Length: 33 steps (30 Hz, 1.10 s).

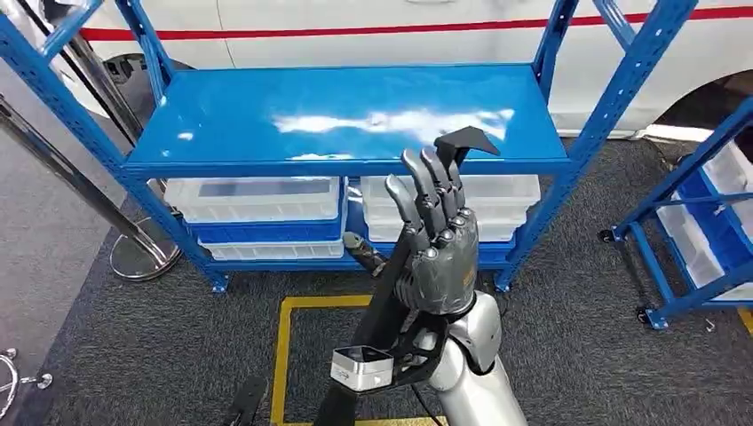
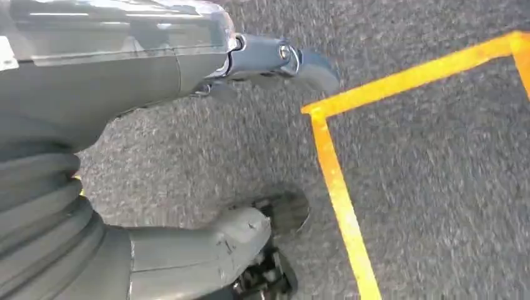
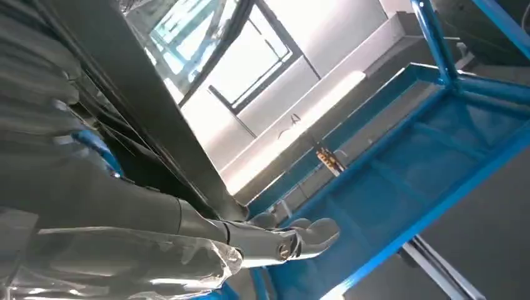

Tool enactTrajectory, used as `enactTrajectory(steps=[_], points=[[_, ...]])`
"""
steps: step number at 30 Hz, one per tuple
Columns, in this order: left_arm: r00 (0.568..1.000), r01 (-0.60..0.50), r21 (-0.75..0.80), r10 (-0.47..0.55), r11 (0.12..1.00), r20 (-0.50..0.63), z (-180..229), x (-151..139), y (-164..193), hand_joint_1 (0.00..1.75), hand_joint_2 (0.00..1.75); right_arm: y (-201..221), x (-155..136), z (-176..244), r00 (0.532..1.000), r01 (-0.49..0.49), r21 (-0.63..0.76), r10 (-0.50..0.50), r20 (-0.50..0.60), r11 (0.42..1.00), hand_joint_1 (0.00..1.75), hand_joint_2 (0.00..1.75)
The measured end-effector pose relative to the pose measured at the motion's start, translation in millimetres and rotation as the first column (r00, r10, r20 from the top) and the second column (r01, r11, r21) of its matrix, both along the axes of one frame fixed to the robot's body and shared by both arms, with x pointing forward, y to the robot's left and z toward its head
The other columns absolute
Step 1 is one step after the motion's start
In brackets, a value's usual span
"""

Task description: Take the parts from the cabinet and place them on the table.

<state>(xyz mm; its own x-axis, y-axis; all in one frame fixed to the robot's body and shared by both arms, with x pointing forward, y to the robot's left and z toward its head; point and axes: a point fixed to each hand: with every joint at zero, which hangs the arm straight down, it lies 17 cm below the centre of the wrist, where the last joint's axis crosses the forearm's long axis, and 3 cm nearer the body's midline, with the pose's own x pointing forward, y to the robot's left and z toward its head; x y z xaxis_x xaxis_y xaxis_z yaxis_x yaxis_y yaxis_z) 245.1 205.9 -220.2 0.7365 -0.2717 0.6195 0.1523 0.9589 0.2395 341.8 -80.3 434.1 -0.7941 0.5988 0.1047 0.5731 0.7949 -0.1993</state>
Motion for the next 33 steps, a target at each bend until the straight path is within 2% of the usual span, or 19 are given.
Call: enactTrajectory(steps=[18,33], points=[[1.000,-0.010,-0.011,0.010,1.000,-0.006,-1,-2,-4,0.00,1.75,1,0,-4,1.000,0.002,-0.009,-0.002,-0.009,1.000,0.00,1.75],[0.998,0.037,-0.002,-0.037,0.999,-0.045,-6,-12,-6,0.00,1.75,7,0,-4,1.000,-0.008,-0.010,0.007,-0.022,1.000,0.00,1.75]])
